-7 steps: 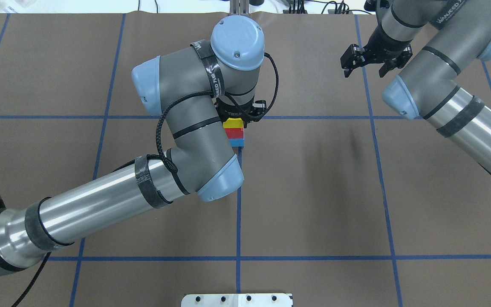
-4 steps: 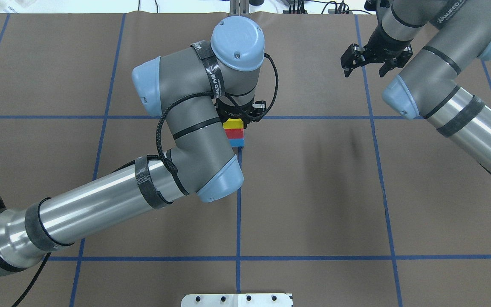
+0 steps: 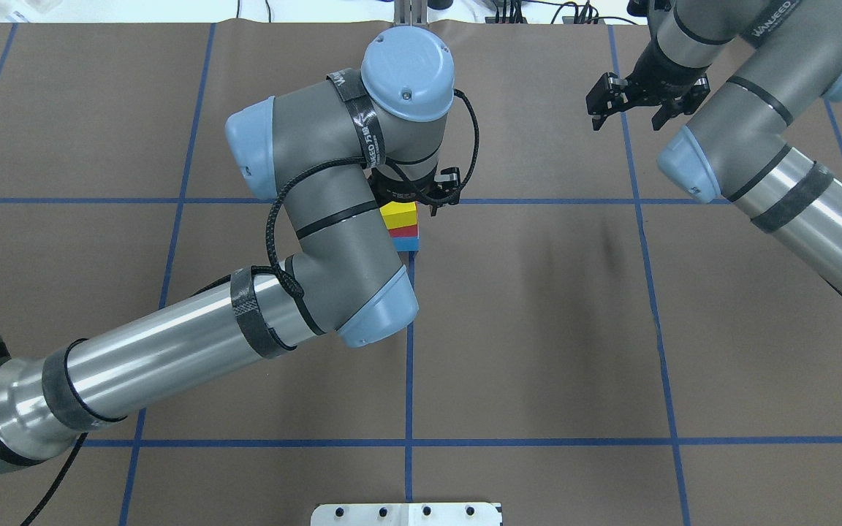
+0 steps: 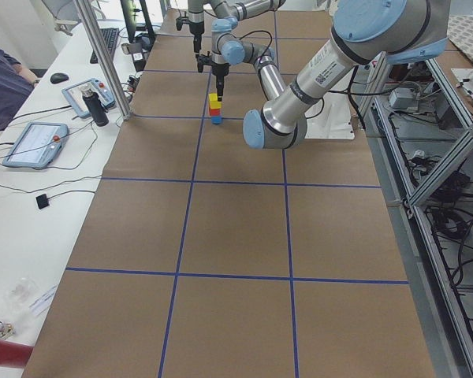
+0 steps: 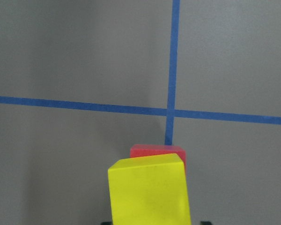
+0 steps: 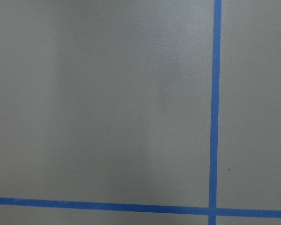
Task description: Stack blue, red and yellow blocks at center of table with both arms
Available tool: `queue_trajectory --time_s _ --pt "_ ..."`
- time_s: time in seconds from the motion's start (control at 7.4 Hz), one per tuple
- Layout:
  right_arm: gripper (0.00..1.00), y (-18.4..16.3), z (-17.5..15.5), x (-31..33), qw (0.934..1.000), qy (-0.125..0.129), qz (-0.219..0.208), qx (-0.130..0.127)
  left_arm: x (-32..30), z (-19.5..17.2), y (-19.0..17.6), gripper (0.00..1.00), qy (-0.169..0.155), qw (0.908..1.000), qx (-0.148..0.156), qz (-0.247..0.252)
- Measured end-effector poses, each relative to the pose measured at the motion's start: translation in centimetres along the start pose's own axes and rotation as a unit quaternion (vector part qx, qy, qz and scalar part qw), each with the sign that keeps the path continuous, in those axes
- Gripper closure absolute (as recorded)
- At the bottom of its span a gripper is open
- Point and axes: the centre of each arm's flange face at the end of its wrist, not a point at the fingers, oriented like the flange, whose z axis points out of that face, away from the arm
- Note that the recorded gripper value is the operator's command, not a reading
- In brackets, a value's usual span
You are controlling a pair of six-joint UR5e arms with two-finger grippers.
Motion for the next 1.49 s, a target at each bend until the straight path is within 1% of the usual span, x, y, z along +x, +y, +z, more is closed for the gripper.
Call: queue_trajectory --time_s 0.14,0.27,0.41,0.54,0.68,0.81,0.95,1.08,1.22,1.35,1.49 --pt "0.01 -0.2 -0.3 0.3 1.0000 -0.001 0.002 0.002 -0.1 -0.7 0.0 0.00 0.005 1.0000 0.004 0.004" --pt "0.01 -0.8 -1.2 1.2 1.0000 -0.003 0.001 0.004 -1.4 -2.6 -0.5 0.00 0.013 0.9998 0.013 0.009" --pt "0.01 -1.5 -2.3 3.0 0.9999 -0.005 -0.007 0.006 -5.0 -4.9 -1.3 0.00 0.020 0.9992 0.029 0.019" --pt "0.01 -2.3 -3.2 5.9 0.9998 -0.004 -0.019 0.007 -11.2 -6.9 -2.1 0.00 0.022 0.9980 0.043 0.040" --pt "0.01 -2.8 -4.0 10.1 0.9993 0.002 -0.037 0.006 -19.8 -7.7 -3.4 0.00 0.015 0.9965 0.044 0.070" --pt "0.01 -3.0 -4.7 14.9 0.9984 0.010 -0.056 0.002 -28.4 -8.2 -5.3 0.00 0.001 0.9958 0.037 0.084" --pt "0.01 -2.1 -5.2 21.7 0.9977 0.015 -0.066 -0.004 -37.1 -8.7 -7.9 0.00 -0.015 0.9958 0.027 0.086" --pt "0.01 0.0 -5.3 29.1 0.9978 0.017 -0.063 -0.013 -45.4 -9.2 -10.7 0.00 -0.021 0.9959 0.011 0.087" --pt "0.01 2.1 -5.3 34.5 0.9984 0.019 -0.049 -0.019 -53.6 -9.4 -13.0 0.00 -0.016 0.9964 -0.006 0.083" --pt "0.01 3.4 -5.8 38.1 0.9988 0.036 -0.029 -0.016 -61.0 -9.7 -14.5 0.00 -0.012 0.9971 -0.007 0.075" --pt "0.01 4.3 -6.4 41.6 0.9974 0.071 -0.009 -0.005 -67.1 -9.7 -15.3 0.00 -0.011 0.9977 0.000 0.067"
